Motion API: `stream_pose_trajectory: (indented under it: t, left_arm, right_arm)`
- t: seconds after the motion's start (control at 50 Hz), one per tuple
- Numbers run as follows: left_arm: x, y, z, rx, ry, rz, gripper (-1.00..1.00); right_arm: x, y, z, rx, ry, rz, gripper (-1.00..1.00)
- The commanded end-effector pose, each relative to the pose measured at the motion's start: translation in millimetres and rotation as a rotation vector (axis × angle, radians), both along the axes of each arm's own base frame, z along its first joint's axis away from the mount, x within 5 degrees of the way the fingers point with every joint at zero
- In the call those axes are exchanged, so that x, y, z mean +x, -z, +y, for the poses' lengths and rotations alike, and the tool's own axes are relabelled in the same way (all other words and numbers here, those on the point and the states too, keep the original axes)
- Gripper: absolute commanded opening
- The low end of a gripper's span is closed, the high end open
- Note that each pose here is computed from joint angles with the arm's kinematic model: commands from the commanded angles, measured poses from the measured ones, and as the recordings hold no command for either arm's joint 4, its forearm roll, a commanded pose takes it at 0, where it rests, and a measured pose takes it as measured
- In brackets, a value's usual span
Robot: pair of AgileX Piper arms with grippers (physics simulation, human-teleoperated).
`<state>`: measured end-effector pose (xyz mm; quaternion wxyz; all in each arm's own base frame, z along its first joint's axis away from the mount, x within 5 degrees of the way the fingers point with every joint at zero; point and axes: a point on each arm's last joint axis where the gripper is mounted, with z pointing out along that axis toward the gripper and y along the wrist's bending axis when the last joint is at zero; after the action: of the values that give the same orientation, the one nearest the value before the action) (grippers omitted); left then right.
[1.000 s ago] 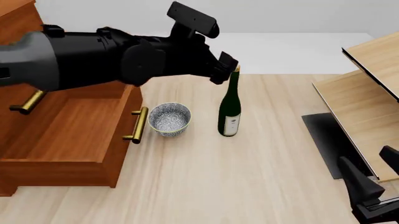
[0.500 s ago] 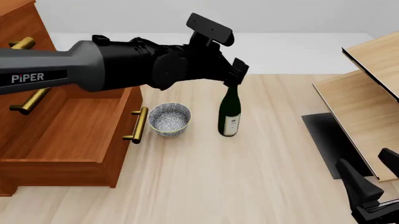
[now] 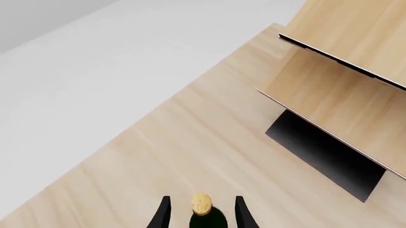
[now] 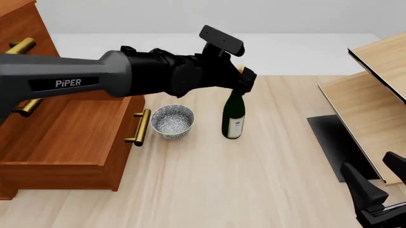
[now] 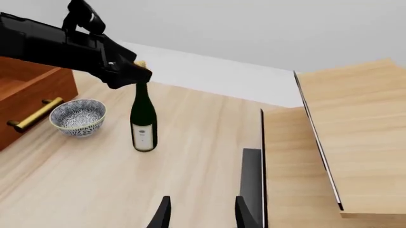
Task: Put the wine bottle in the bottom drawer of the cabinet.
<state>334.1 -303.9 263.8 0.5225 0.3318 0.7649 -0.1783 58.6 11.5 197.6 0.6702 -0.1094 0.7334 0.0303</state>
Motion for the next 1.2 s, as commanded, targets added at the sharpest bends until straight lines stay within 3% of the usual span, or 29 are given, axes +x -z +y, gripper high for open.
stream_pose_trajectory:
  t: [0.02,0.74,1.02,1.04,1.2]
  left_arm:
    - [5,13,-6,0.004,0.0,0.01,1.0]
    - [9,56,-16,0.01,-0.004,0.063,1.0]
    - [6,60,-13,0.009,-0.011,0.082,1.0]
    - [7,60,-12,0.01,-0.013,0.081,-1.0]
    - [7,57,-8,0.009,-0.019,0.078,-1.0]
  right_arm:
    - [0,1,0,0.0,-0.001,0.008,1.0]
    - [-1,2,0,0.002,-0.008,0.023,1.0]
    - [-2,3,0,-0.002,-0.011,0.022,1.0]
    - [-2,3,0,-0.001,-0.01,0.023,1.0]
    - [-1,2,1,-0.003,-0.012,0.022,1.0]
